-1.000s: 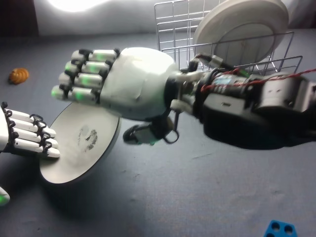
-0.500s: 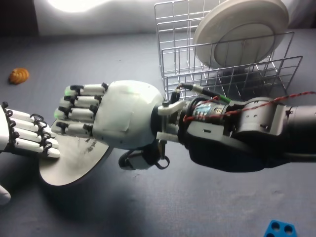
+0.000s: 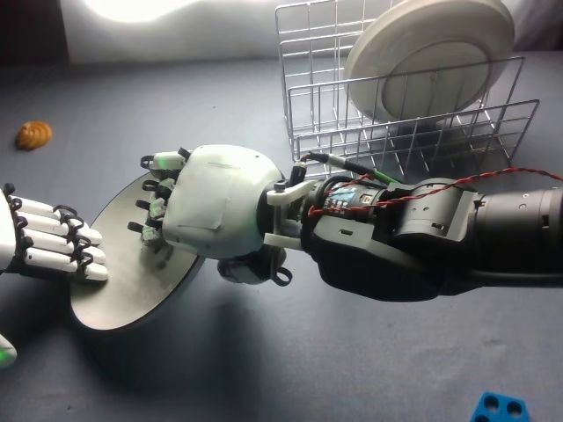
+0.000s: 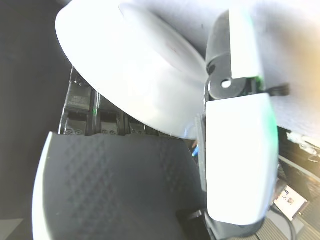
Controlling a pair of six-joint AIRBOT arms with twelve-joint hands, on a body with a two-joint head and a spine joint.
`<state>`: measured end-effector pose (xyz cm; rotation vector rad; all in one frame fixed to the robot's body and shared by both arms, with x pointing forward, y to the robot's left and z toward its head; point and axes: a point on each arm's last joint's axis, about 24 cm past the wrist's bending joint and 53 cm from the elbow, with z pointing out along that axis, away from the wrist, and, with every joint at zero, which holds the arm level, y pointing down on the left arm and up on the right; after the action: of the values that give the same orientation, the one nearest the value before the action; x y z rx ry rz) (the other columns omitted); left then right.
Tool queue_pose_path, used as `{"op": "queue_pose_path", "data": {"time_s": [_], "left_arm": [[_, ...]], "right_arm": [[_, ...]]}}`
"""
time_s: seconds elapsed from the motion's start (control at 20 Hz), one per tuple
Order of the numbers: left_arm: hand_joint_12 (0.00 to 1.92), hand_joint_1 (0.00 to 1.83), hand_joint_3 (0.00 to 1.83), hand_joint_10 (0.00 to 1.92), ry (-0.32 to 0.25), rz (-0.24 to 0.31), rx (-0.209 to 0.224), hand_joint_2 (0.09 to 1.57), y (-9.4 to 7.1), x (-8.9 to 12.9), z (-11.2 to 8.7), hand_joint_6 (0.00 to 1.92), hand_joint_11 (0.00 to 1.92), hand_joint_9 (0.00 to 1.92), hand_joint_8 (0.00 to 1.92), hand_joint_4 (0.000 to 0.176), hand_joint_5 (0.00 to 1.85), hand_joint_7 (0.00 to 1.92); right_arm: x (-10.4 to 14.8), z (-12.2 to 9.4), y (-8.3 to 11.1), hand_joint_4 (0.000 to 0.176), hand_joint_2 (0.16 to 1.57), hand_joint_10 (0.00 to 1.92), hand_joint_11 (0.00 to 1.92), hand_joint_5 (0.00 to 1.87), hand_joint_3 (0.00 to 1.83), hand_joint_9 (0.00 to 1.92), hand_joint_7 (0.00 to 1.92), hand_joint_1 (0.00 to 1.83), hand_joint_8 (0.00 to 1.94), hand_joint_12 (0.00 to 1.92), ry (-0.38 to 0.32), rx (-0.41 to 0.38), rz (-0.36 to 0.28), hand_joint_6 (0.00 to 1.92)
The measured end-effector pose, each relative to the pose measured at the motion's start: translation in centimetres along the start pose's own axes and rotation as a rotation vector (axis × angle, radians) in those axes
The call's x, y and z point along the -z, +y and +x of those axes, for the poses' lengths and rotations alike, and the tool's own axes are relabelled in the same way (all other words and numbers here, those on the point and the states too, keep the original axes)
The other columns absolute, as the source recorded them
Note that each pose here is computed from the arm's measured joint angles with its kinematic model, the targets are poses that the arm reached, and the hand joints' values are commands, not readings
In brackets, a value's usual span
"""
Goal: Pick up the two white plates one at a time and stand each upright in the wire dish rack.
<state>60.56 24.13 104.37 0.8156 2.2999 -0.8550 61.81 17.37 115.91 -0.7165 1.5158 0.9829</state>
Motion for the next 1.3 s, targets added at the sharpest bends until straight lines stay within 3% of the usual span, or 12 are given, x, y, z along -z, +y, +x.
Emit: {"op": "queue_pose_path", "data": {"time_s": [0.25,0.3,0.35,0.4,0.45,0.5,0.8,0.9,1.05,1.1,1.2,1.3], "left_arm": [[0.01,0.0,0.0,0.01,0.0,0.0,0.0,1.15,0.0,0.0,0.0,0.01,0.02,0.07,0.01,0.0,0.11,0.1],[0.01,0.0,0.0,0.01,0.0,0.0,0.0,1.16,0.1,0.0,0.0,0.02,0.02,0.07,0.01,0.0,0.12,0.1],[0.02,0.0,0.0,0.01,0.0,0.001,0.0,1.15,0.1,-0.1,0.0,0.02,0.04,0.08,0.01,0.0,0.13,0.11],[0.02,0.0,0.0,0.01,0.0,0.002,0.001,1.15,0.0,-0.1,0.0,0.02,0.04,0.08,0.01,0.0,0.13,0.11],[0.03,0.0,0.0,0.01,0.0,0.002,0.001,1.16,0.0,-0.1,0.0,0.02,0.05,0.09,0.01,0.0,0.14,0.12],[0.02,0.0,0.0,0.01,0.0,0.002,0.001,1.16,0.0,-0.1,0.0,0.01,0.03,0.09,0.01,0.0,0.14,0.11],[0.02,0.0,0.0,0.0,-0.003,0.003,0.002,1.15,0.0,-0.1,-0.1,0.0,0.03,0.07,0.0,0.0,0.13,0.11],[0.03,0.0,0.0,0.0,-0.01,0.005,-0.003,1.15,-0.1,0.0,-0.6,0.0,0.03,0.07,0.0,0.0,0.13,0.11],[0.04,0.0,0.0,0.01,-0.031,0.018,-0.027,1.15,-0.6,0.0,-2.0,0.01,0.05,0.1,0.01,0.0,0.14,0.12],[0.05,0.0,0.0,0.01,-0.047,0.02,-0.041,1.15,-0.9,0.1,-2.8,0.01,0.06,0.1,0.01,0.0,0.15,0.13],[0.05,0.0,0.0,0.0,-0.095,0.033,-0.049,1.15,-1.5,0.4,-4.9,0.0,0.05,0.09,0.0,0.0,0.14,0.12],[0.06,0.0,0.0,0.01,-0.159,0.046,-0.058,1.16,-2.2,1.2,-7.3,0.0,0.06,0.1,0.0,0.0,0.14,0.13]], "right_arm": [[-0.3,-0.4,0.6,0.0,1.06,0.03,0.51,0.9,0.0,0.91,0.92,1.19,0.01,0.94,-0.022,-0.006,-0.011,0.02],[-0.3,-0.6,0.6,0.0,1.11,0.01,0.63,1.01,0.0,0.98,1.0,1.18,0.01,0.89,-0.031,-0.016,-0.01,0.69],[-0.4,-0.7,0.7,0.0,1.07,0.02,0.75,1.06,0.0,1.09,1.16,1.24,0.46,0.83,-0.037,-0.021,-0.011,0.84],[-0.4,-0.9,0.7,0.014,1.06,0.02,0.81,1.05,0.0,1.15,1.16,1.24,0.62,0.79,-0.046,-0.024,-0.01,0.88],[-0.3,-1.1,0.7,0.0,1.07,0.79,0.82,1.05,0.0,1.01,1.14,1.36,0.67,0.79,-0.053,-0.027,-0.01,0.9],[-0.3,-1.2,0.7,0.0,1.06,0.91,0.86,1.08,0.0,0.98,1.12,1.38,0.72,0.77,-0.058,-0.025,-0.01,0.88],[-0.1,-1.2,0.4,0.0,1.03,0.83,0.92,1.08,0.0,1.04,1.26,1.39,0.55,0.72,-0.081,-0.045,0.0,0.84],[0.0,-1.2,0.2,0.009,1.04,0.21,0.89,1.1,0.0,1.14,1.22,1.26,0.58,0.71,-0.084,-0.048,0.004,0.8],[0.1,-1.2,0.0,0.024,1.04,0.04,0.85,1.12,0.0,1.2,1.19,1.26,0.63,0.77,-0.085,-0.052,0.009,0.77],[0.2,-1.1,0.0,0.0,1.04,0.74,0.84,1.1,0.01,1.03,1.19,1.36,0.65,0.81,-0.083,-0.06,0.01,0.81],[0.5,-0.6,-0.3,0.0,1.06,0.96,0.81,1.08,0.0,0.95,1.15,1.39,0.73,0.85,-0.073,-0.064,0.016,0.86],[1.0,-0.6,-0.4,0.018,1.05,0.28,0.81,1.12,0.01,1.09,1.15,1.26,0.71,0.84,-0.071,-0.063,0.018,0.78]]}}
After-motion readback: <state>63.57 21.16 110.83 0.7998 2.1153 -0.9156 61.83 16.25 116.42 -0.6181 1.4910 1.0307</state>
